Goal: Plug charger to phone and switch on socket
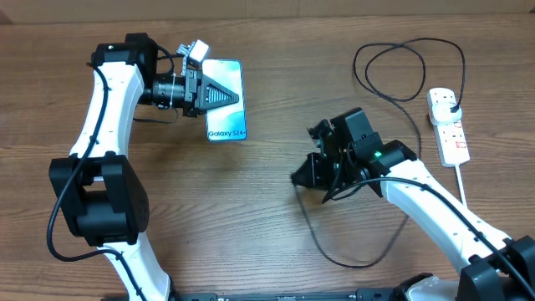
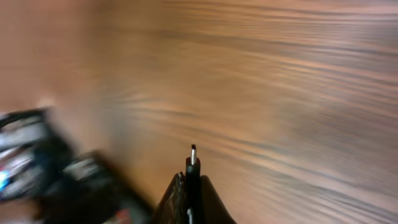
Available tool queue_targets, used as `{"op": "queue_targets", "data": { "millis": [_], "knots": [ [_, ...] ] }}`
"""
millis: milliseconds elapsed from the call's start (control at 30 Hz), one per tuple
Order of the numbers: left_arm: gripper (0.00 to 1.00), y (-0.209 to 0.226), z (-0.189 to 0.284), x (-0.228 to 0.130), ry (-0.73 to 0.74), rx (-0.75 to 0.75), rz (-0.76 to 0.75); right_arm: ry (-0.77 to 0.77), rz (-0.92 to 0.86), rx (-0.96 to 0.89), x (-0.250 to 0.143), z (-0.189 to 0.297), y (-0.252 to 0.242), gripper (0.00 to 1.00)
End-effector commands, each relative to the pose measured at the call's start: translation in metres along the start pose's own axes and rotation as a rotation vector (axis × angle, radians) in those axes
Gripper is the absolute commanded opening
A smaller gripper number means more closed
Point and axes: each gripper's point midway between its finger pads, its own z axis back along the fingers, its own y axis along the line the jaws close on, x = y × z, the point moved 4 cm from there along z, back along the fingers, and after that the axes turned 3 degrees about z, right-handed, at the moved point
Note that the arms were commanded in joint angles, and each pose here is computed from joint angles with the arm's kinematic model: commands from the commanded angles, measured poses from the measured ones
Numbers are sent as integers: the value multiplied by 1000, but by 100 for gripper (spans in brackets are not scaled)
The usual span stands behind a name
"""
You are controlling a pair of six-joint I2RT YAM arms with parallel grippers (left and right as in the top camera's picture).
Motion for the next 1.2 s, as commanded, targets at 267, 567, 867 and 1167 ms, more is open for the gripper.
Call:
{"op": "queue_targets", "data": {
  "millis": [267, 567, 867, 1167],
  "knots": [
    [4, -10, 1, -3, -1, 44, -12, -106, -91, -419, 8, 13, -56, 4],
    [4, -5, 1, -4, 5, 81, 15, -99, -97, -454, 8, 9, -63, 4],
    [4, -5, 1, -4, 5, 82, 14, -123, -92, -491, 11, 12, -68, 4],
    [4, -3, 1, -4, 7, 95, 14, -149, -97, -592, 21, 3, -87, 4]
  ]
}}
